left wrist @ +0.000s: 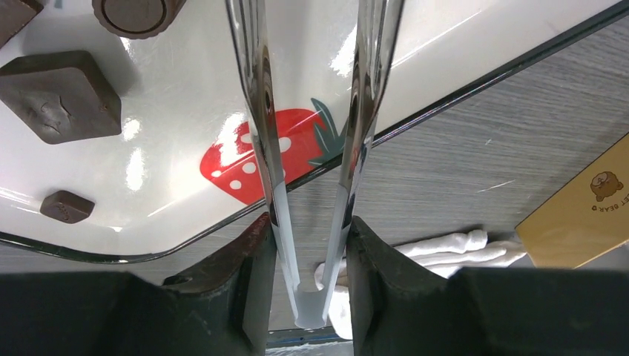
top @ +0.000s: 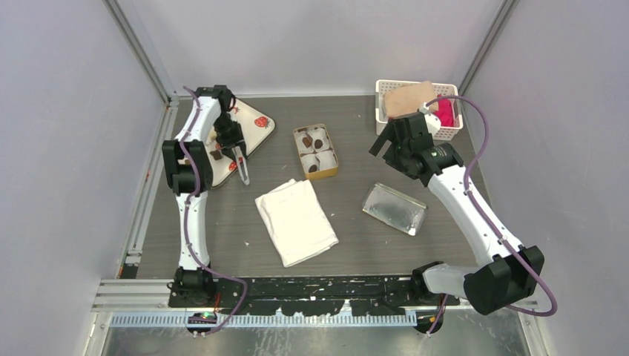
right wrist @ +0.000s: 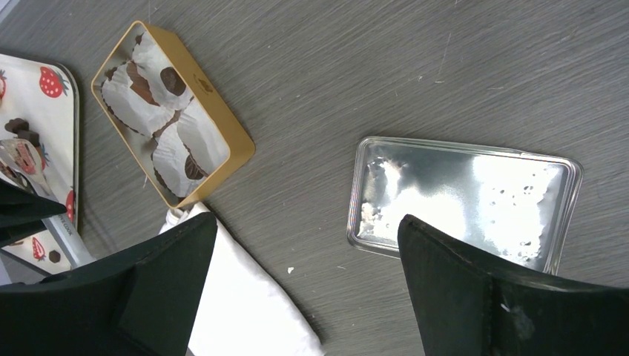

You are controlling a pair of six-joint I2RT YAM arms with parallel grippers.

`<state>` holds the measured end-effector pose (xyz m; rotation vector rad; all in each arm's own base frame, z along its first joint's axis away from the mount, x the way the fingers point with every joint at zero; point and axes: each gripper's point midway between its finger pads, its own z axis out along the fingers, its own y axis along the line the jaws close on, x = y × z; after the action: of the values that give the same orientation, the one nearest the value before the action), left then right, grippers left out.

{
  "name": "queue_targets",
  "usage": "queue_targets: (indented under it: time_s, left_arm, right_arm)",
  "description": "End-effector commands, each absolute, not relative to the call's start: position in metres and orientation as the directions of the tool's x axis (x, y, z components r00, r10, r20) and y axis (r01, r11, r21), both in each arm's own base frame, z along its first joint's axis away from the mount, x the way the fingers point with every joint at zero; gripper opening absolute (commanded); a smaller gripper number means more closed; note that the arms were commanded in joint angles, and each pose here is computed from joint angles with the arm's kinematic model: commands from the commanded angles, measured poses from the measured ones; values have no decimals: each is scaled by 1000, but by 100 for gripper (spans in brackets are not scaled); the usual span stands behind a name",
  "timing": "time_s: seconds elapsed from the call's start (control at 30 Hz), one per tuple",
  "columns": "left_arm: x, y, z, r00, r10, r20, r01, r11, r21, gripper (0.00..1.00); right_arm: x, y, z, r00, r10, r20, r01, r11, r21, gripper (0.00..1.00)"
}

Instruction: Pack the chocolate

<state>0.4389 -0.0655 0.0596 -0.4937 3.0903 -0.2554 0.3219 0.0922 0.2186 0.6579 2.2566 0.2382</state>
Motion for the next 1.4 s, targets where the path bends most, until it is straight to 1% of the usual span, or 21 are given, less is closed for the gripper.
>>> queue_targets:
  time_s: [0.0, 0.03, 0.1, 0.17, 0.67, 1.2, 1.27, 1.37]
  left_arm:
    - [443, -66, 74, -945, -328, 7, -323, 928, -184, 38]
    - [443, -66, 74, -945, -327, 7, -322, 929, -184, 38]
    - [445, -65, 74, -946, -324, 0, -319, 930, -184, 44]
    - [448, -66, 73, -948, -319, -8, -312, 931, -189, 46]
    - [463, -71, 65, -930, -367, 4, -357, 904, -235, 46]
    - [475, -68, 58, -911, -413, 19, -401, 871, -283, 43]
    - [475, -69, 59, -911, -412, 18, -400, 870, -287, 41]
    - [475, -70, 60, -912, -411, 17, -397, 869, -295, 34]
  right_arm:
    - [323, 88, 235, -527, 550, -648, 384, 834, 396, 97]
    - [323, 88, 235, -528, 550, -647, 384, 834, 396, 97]
    - [323, 88, 235, -529, 549, -647, 382, 835, 396, 97]
    - [323, 88, 235, -530, 548, -647, 382, 835, 395, 97]
    - [321, 86, 236, -524, 551, -649, 388, 833, 394, 97]
    - [324, 89, 236, -536, 546, -644, 379, 837, 394, 97]
    - [324, 90, 237, -536, 546, -644, 378, 837, 395, 97]
    - [325, 90, 237, -537, 546, -643, 378, 837, 395, 97]
